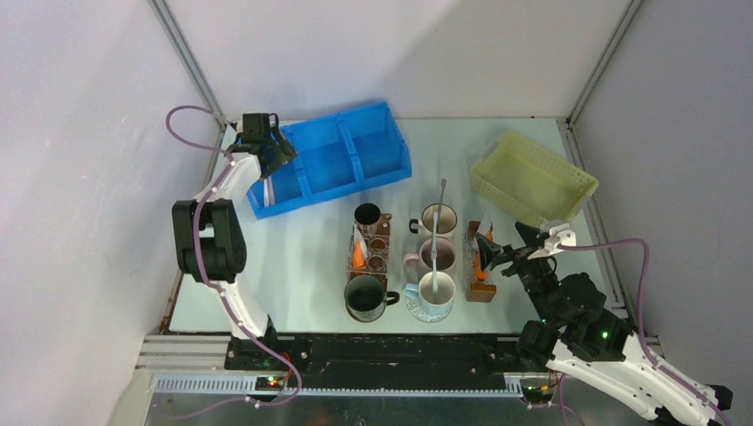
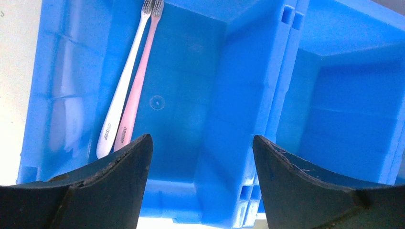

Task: Prepare toiletry sets of a toothbrush and toothpaste on the tray
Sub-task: Place the toothbrush in the cup, then pick up the toothbrush from the storage box.

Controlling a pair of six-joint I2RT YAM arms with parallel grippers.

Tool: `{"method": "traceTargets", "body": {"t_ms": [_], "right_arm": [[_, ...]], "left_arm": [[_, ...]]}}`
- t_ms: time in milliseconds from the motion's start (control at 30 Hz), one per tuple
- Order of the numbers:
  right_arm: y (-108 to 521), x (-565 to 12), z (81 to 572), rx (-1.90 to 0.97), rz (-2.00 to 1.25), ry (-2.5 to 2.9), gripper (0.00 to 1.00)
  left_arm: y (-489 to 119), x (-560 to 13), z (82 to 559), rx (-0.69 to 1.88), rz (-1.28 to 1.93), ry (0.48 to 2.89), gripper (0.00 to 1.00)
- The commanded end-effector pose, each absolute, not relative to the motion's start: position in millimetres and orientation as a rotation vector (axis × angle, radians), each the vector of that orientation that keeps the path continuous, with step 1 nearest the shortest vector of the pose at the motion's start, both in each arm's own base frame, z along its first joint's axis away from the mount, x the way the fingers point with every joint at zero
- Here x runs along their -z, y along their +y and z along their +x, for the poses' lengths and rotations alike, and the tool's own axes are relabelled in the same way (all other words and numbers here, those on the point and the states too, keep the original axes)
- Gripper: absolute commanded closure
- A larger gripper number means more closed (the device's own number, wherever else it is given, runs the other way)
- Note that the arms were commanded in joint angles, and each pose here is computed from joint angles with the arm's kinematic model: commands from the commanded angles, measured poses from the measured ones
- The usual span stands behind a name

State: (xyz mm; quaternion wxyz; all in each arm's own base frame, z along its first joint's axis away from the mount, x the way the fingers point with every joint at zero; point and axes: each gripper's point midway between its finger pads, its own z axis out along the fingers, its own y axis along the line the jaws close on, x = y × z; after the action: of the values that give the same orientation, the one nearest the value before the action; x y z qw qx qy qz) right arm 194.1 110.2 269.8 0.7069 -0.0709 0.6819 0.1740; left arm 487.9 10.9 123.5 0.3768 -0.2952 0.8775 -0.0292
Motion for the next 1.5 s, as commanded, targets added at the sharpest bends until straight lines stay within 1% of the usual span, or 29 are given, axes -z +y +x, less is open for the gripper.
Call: {"method": "traceTargets", "body": {"t_ms": [0,167,267,433,600,767,900,1100,1300,1467], "right_arm": [[100,-288,194,-0.371,-0.116,1.481,0.04],[102,-288,196,-0.365,-0.124,1.481,0.04],[102,-287,196,-0.365,-0.125,1.484,0.03],[99,-287,194,-0.373,-0.114,1.482,0.03],[98,-287,194,-0.375,-0.109,1.481,0.03],[99,-286,194,-0.373,-0.112,1.485,0.03],[99,-286,194,-0.372,-0.112,1.486,0.03],[98,-287,194,-0.375,-0.110,1.481,0.03],[97,-288,193,-0.379,-0.105,1.478,0.03],[97,-287,193,-0.380,-0.105,1.481,0.03]], "left_arm": [[26,-110,462,0.020,-0.799,2.285,0.18],[5,-131,471,0.112,-0.713,2.269,0.17],[-34,-138,481,0.215,-0.616,2.281,0.15],[-77,-143,489,0.332,-0.548,2.276,0.15],[-118,-143,487,0.415,-0.467,2.303,0.14],[-137,-165,479,0.457,-0.402,2.270,0.14],[-124,-180,463,0.412,-0.453,2.220,0.14],[-65,-184,443,0.186,-0.661,2.135,0.15],[-23,-159,445,0.006,-0.777,2.183,0.17],[-18,-133,458,-0.034,-0.812,2.248,0.20]]}}
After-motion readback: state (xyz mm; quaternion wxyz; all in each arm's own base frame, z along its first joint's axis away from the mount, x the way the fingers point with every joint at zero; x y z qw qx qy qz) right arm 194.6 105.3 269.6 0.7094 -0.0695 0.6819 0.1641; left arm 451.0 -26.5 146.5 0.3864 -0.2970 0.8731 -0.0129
